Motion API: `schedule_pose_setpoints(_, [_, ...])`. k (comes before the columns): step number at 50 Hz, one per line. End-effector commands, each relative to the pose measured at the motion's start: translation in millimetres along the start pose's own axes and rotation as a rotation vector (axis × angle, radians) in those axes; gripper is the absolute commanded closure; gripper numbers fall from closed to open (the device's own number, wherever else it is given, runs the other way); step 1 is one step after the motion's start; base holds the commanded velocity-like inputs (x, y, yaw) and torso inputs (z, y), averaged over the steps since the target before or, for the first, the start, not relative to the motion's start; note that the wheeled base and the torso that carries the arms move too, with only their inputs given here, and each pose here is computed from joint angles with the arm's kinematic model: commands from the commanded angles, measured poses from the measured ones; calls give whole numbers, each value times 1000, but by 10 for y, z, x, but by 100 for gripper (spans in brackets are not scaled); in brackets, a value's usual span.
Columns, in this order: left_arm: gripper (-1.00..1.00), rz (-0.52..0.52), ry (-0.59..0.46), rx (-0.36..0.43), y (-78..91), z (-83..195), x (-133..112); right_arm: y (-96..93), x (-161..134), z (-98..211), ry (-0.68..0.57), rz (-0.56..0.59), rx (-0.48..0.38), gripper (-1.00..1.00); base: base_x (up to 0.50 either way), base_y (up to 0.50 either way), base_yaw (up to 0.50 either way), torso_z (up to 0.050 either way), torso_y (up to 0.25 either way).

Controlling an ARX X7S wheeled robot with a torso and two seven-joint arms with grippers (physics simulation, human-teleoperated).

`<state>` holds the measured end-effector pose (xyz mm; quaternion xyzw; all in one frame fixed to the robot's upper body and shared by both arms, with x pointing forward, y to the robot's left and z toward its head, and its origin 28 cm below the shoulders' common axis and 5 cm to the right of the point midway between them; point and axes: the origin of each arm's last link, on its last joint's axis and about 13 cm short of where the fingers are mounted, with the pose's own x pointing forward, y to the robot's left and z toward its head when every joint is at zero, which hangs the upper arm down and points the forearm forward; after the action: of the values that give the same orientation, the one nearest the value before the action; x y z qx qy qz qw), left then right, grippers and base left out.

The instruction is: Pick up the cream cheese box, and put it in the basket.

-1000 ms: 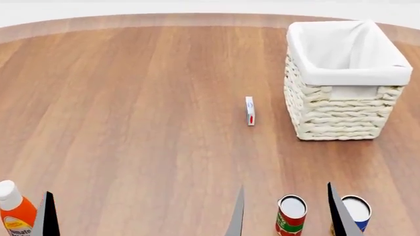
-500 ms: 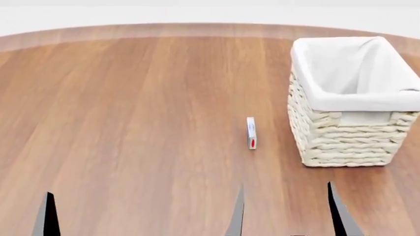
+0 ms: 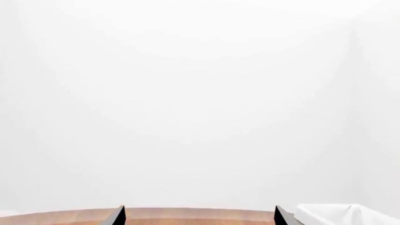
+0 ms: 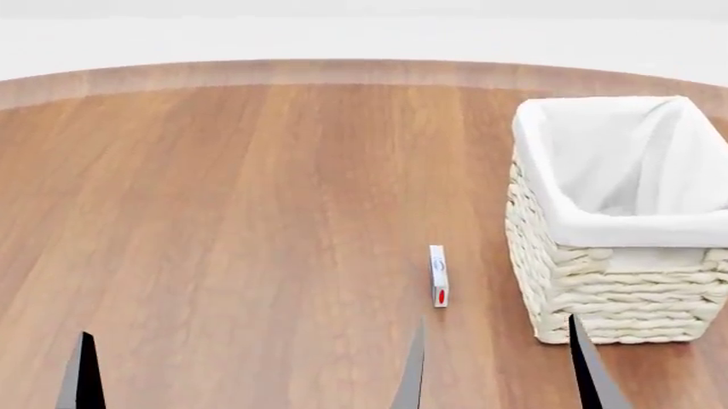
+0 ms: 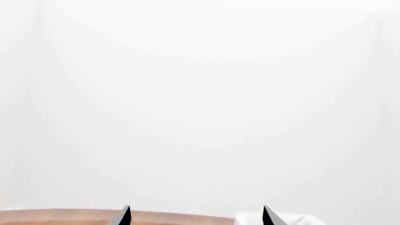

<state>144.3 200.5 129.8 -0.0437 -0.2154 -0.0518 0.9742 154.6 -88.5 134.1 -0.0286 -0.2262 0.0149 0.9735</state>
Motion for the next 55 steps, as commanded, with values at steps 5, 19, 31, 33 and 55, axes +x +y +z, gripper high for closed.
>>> schedule_pose_setpoints(5, [-100,2,4,0,-1,-2,-2,2,-7,4,-2,1,0,-100,277,0,0,0,0])
schedule_pose_setpoints(19, [-100,3,13,2,-1,0,-7,7,-12,11,-3,0,3,-100,276,0,0,0,1])
schedule_pose_setpoints(31, [-100,4,13,4,2,1,-5,10,-12,8,-3,1,3,-100,276,0,0,0,0])
schedule_pose_setpoints(33, [-100,3,13,3,1,4,-5,10,-12,8,-4,1,3,-100,273,0,0,0,0])
schedule_pose_setpoints(55, [-100,4,3,5,1,-6,-3,12,3,-31,35,-3,-27,-100,276,0,0,0,0])
